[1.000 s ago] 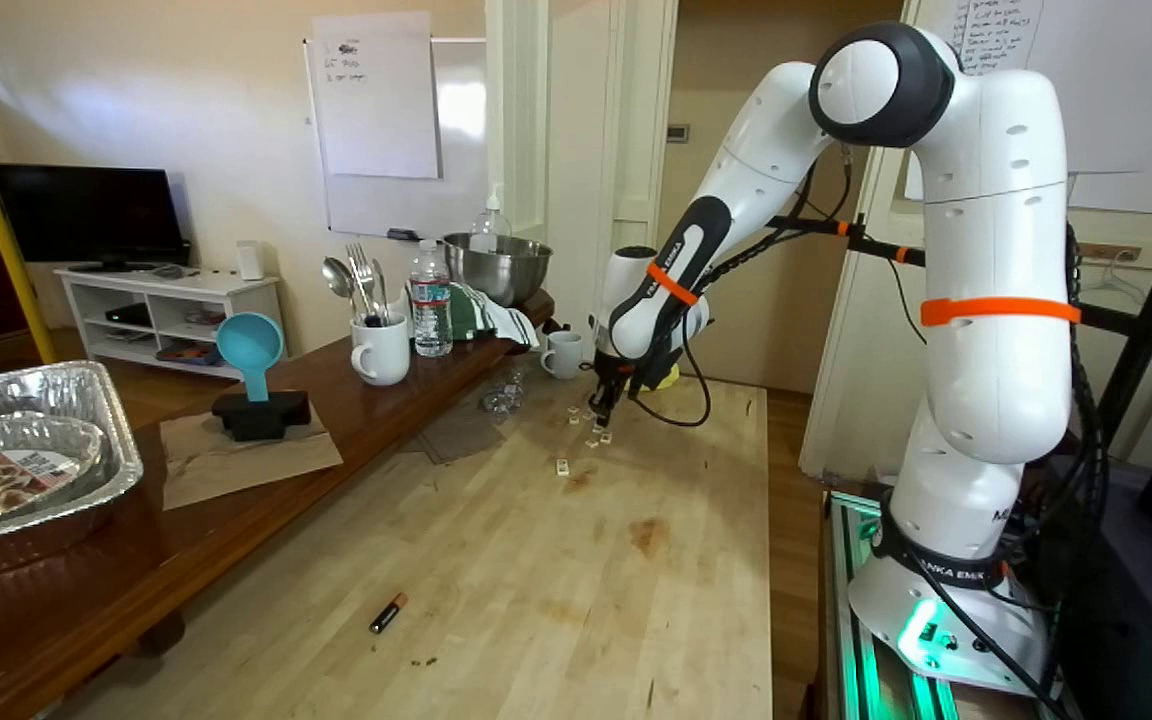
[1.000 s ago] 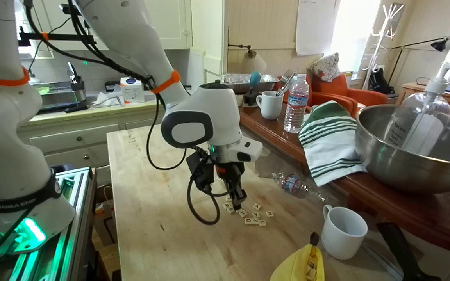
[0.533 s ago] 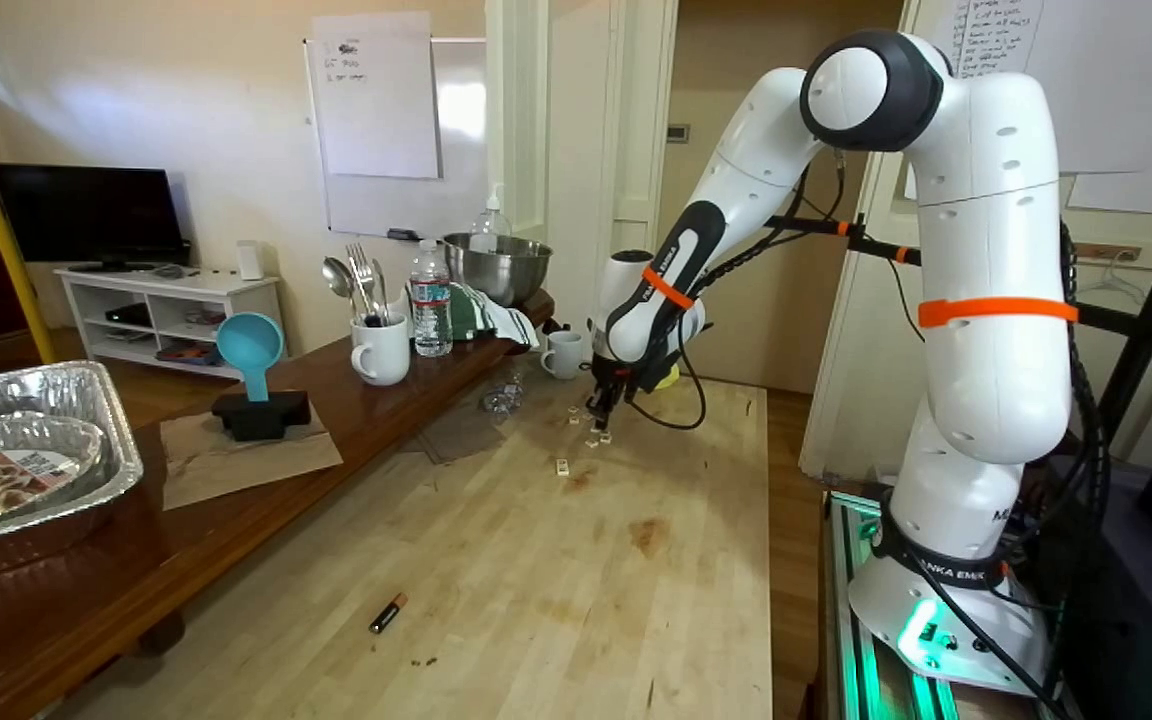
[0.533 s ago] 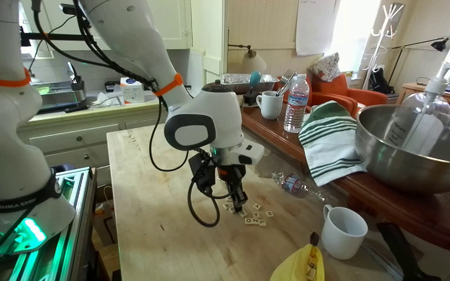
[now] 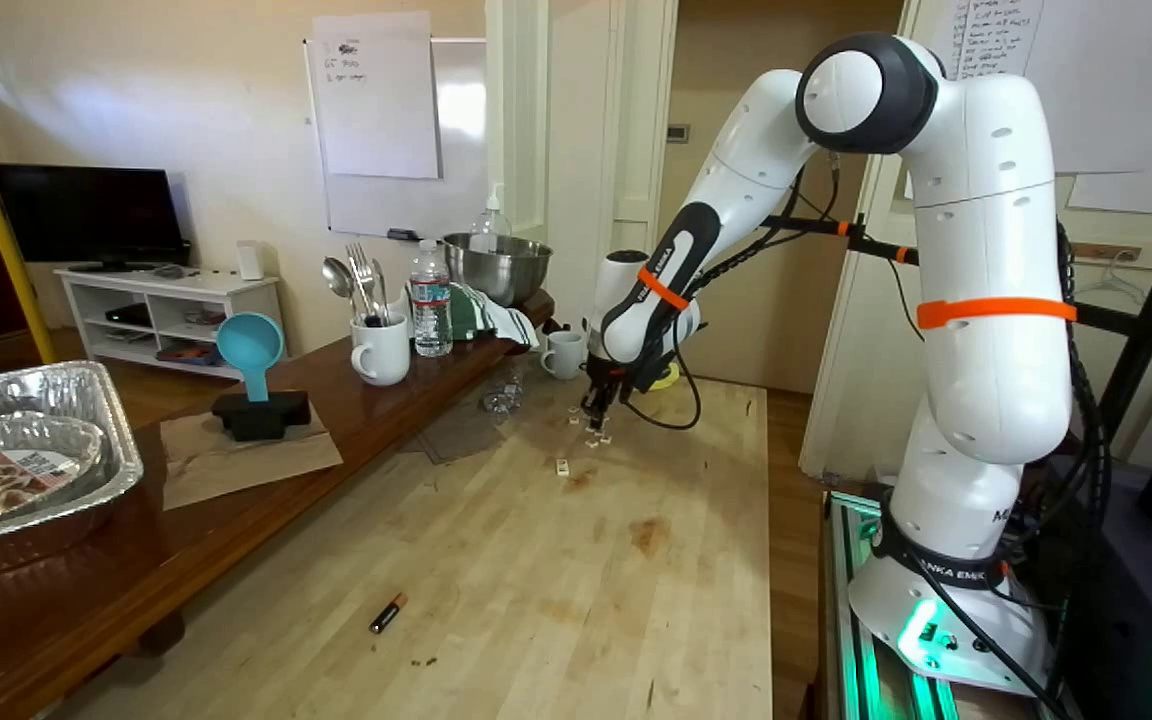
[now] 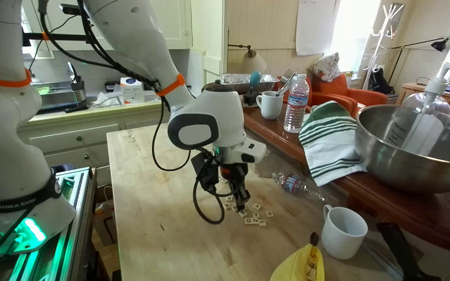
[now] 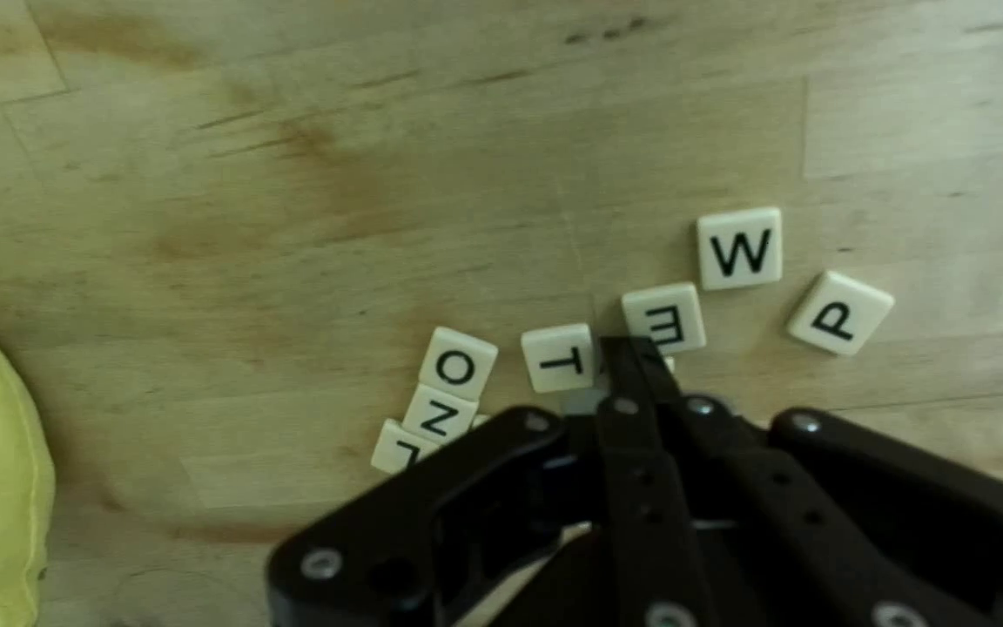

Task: Move the letter pieces on the table

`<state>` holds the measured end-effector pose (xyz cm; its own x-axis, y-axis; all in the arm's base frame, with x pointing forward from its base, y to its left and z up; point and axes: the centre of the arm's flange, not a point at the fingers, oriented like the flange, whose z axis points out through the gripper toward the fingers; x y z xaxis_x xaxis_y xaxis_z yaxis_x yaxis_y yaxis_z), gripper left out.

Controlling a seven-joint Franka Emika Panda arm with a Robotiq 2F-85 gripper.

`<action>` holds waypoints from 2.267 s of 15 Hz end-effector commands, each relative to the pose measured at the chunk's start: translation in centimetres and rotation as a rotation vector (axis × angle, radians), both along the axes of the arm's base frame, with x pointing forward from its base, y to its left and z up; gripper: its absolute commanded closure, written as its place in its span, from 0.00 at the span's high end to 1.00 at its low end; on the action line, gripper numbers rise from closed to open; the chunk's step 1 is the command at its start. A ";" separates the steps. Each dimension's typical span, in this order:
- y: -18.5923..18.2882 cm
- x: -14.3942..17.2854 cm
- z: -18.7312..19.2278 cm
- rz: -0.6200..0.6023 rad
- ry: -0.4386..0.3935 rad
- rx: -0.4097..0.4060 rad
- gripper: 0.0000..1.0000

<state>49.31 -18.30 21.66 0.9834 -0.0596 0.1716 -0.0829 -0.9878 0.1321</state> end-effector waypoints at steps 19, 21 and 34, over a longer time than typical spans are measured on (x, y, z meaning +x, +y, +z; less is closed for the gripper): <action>-0.5 1.8 -1.2 -0.104 -0.015 0.013 0.00; -0.1 2.1 -1.2 -0.093 -0.012 0.021 0.00; 7.3 2.3 -1.2 0.221 0.023 0.056 0.00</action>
<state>52.55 -12.23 21.69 0.9773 0.0855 0.1938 0.0672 -0.9928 0.0989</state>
